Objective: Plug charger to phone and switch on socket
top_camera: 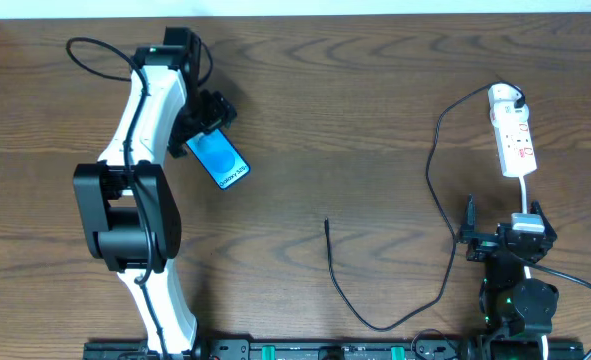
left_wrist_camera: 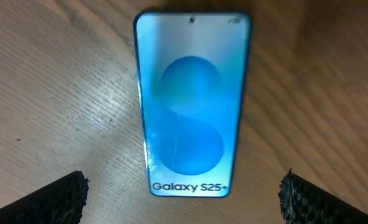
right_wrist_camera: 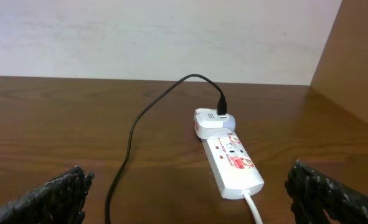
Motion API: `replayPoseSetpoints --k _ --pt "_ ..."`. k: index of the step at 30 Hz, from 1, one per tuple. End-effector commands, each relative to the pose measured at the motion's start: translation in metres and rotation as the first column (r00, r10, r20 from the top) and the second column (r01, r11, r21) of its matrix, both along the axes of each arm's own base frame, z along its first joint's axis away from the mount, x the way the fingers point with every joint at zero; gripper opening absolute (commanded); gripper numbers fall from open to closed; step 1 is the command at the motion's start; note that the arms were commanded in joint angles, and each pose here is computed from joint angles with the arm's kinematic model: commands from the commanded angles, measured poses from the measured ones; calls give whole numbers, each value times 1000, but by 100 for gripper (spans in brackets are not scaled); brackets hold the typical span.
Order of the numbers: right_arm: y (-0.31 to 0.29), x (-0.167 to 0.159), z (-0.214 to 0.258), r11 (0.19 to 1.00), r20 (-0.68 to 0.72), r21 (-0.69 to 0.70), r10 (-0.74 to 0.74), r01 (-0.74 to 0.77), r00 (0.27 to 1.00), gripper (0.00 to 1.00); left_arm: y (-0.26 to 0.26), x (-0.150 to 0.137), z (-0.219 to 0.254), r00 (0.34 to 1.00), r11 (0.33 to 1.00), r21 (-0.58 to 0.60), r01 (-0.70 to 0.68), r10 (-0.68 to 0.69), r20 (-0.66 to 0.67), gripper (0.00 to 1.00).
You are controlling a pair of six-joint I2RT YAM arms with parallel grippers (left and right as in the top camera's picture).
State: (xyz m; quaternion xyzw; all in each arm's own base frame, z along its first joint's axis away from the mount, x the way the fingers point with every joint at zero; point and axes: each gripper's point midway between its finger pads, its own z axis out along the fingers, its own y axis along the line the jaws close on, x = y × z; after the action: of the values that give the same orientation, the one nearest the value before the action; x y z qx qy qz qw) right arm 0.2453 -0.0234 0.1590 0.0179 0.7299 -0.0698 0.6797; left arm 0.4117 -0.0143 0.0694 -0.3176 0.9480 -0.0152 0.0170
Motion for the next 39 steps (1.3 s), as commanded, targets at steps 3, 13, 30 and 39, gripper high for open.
replayPoseSetpoints --k 3,13,30,39 --pt "1 0 0 1000 -1 -13 3 -3 1000 99 4 -10 -24 999 1000 14 26 -25 -41 98" --pt "1 0 0 1000 0 -13 3 -3 1000 99 2 -10 -48 1000 1000 5 26 -26 -15 98" --pt "1 0 0 1000 0 -13 3 -3 1000 99 2 -4 -62 999 1000 3 27 -27 29 98" --pt "1 0 0 1000 0 -13 3 -3 1000 99 -7 1 -62 998 999 3 48 -48 49 98"
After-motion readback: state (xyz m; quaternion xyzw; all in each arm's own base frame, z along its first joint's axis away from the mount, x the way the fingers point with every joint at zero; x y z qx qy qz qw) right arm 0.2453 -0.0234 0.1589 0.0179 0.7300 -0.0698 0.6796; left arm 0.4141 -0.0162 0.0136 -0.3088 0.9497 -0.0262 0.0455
